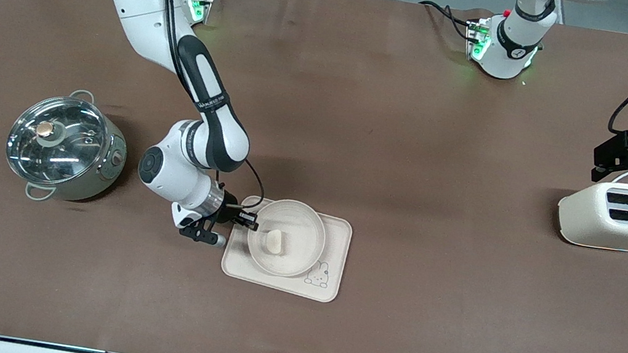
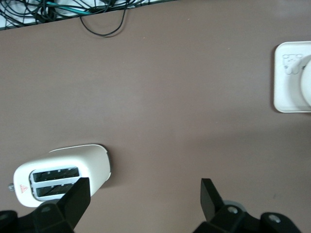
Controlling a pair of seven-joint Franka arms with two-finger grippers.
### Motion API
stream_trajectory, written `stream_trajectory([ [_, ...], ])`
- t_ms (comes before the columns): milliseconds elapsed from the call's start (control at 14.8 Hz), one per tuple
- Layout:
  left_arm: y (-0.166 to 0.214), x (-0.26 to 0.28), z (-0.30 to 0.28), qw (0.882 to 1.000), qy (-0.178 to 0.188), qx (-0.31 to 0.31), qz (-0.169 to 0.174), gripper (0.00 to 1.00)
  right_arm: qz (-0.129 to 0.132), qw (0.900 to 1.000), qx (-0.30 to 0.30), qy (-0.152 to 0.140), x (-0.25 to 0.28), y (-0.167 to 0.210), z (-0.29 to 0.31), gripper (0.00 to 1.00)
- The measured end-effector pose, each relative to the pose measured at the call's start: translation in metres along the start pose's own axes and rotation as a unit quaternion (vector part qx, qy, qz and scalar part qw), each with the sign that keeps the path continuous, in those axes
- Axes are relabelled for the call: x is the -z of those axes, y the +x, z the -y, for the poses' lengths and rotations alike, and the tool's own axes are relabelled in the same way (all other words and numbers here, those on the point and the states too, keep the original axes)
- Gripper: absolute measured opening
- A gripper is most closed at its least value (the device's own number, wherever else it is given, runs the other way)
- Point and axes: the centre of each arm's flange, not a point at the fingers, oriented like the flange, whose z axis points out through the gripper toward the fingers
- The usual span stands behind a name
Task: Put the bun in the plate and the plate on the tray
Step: 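Move the held plate over the white tray with the right gripper, then lower the plate onto the tray and open the right gripper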
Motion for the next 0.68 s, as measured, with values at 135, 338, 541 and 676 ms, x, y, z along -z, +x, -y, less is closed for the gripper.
stream_trajectory([
  [135, 0.000, 0.001, 0.000, 1.000, -0.011, 0.002, -0.001, 1.00, 0.000, 1.000, 0.001, 0.000, -0.004, 0.002, -0.001, 0.06],
  [338, 0.000, -0.001, 0.004, 1.000, -0.013, 0.008, 0.000, 1.00, 0.000, 1.000, 0.001, -0.001, -0.006, 0.003, -0.002, 0.06],
  [541, 0.000, -0.001, 0.007, 1.000, -0.013, 0.011, 0.001, 1.00, -0.002, 1.000, 0.000, 0.000, -0.004, 0.005, -0.004, 0.08],
  [676, 0.000, -0.002, 0.011, 1.000, -0.012, 0.014, 0.001, 1.00, -0.005, 1.000, -0.001, 0.002, -0.001, 0.008, -0.003, 0.25],
])
